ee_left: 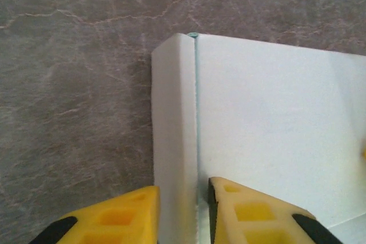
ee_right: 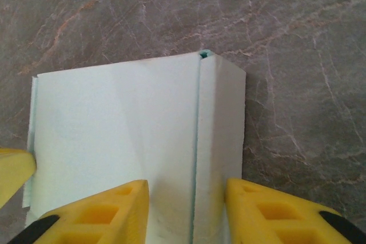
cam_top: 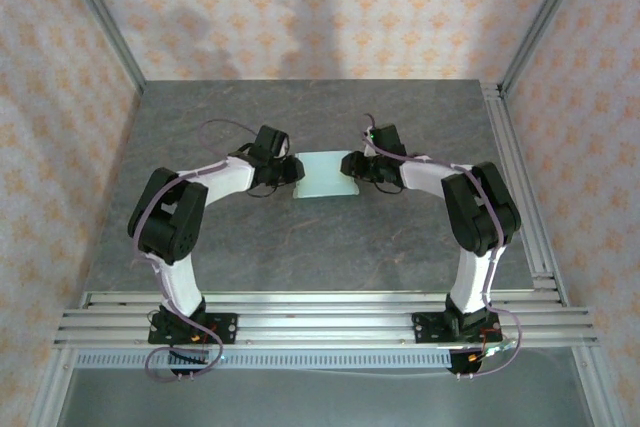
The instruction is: Fold the paper box
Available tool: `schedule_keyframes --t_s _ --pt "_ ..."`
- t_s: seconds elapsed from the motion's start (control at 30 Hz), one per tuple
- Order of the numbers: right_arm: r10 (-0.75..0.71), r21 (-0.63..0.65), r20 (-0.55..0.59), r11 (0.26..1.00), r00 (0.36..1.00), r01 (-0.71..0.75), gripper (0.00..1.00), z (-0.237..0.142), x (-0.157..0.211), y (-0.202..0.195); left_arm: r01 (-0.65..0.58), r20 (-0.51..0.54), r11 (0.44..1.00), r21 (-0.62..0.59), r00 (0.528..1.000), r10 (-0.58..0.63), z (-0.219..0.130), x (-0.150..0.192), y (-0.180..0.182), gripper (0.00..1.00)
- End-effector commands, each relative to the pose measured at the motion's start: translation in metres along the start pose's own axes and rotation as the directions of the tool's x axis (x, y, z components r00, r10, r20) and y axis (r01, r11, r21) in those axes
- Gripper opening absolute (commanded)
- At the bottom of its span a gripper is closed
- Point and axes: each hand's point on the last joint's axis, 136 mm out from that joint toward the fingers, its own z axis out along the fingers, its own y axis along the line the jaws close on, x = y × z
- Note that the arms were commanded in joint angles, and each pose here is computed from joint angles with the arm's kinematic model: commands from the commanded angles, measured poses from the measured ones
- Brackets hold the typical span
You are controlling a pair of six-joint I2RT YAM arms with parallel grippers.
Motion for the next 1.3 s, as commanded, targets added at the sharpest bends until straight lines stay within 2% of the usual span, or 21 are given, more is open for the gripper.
schedule_keyframes --t_s 0.0,0.23,0.27,0.4,0.47,0.57,0.63,0.77,0.9,1.13,1.2,1.27 --pt "0.01 -0.011 -0.013 1.0 1.0 -0.01 0.34 0.001 0.007 0.002 -0.009 -0.047 0.997 -0.072 0.999 0.006 0.008 0.01 0.016 0.24" --pt "0.008 -0.017 0.005 1.0 1.0 -0.008 0.33 -0.003 0.006 0.003 -0.003 -0.064 0.997 -0.072 0.998 -0.002 0.012 0.018 0.02 0.23" --pt "0.008 -0.022 0.02 1.0 1.0 -0.007 0.36 -0.006 0.003 0.005 -0.002 -0.062 0.998 -0.067 0.998 -0.002 0.011 0.018 0.019 0.24" --pt "0.052 -0.016 0.122 0.999 0.991 -0.051 0.62 -0.02 -0.013 0.002 0.002 -0.052 0.998 -0.064 0.999 -0.005 0.01 0.016 0.019 0.29" --pt "0.092 -0.024 0.155 0.996 0.984 -0.089 0.67 -0.025 -0.018 -0.003 0.003 -0.045 0.999 -0.044 0.999 -0.005 0.009 0.014 0.017 0.37" --pt "0.116 -0.038 0.163 0.993 0.98 -0.111 0.7 -0.027 -0.019 -0.007 0.016 -0.033 0.999 0.043 0.999 -0.014 0.008 0.012 0.006 0.61" --pt "0.129 -0.048 0.159 0.991 0.979 -0.123 0.71 -0.026 -0.017 -0.007 0.013 -0.031 0.998 0.062 0.999 -0.011 0.006 0.011 0.003 0.68" --pt "0.17 -0.085 0.158 0.984 0.973 -0.159 0.71 -0.023 -0.015 -0.008 0.03 -0.011 0.997 0.074 1.0 -0.03 0.002 0.005 0.006 0.68" --pt "0.177 -0.07 0.141 0.983 0.974 -0.168 0.71 -0.019 -0.01 -0.014 0.044 -0.001 0.993 0.106 0.999 -0.044 -0.003 0.0 0.006 0.67" --pt "0.17 -0.056 0.123 0.985 0.978 -0.164 0.71 -0.016 -0.005 -0.018 0.031 0.028 0.988 0.15 0.999 -0.035 -0.014 -0.009 -0.005 0.8" --pt "0.171 -0.055 0.122 0.985 0.978 -0.165 0.71 -0.015 -0.005 -0.018 0.028 0.036 0.988 0.151 0.999 -0.034 -0.016 -0.012 -0.006 0.78" --pt "0.173 -0.057 0.121 0.984 0.978 -0.167 0.71 -0.014 -0.005 -0.018 0.031 0.033 0.989 0.143 0.999 -0.036 -0.014 -0.013 -0.004 0.67"
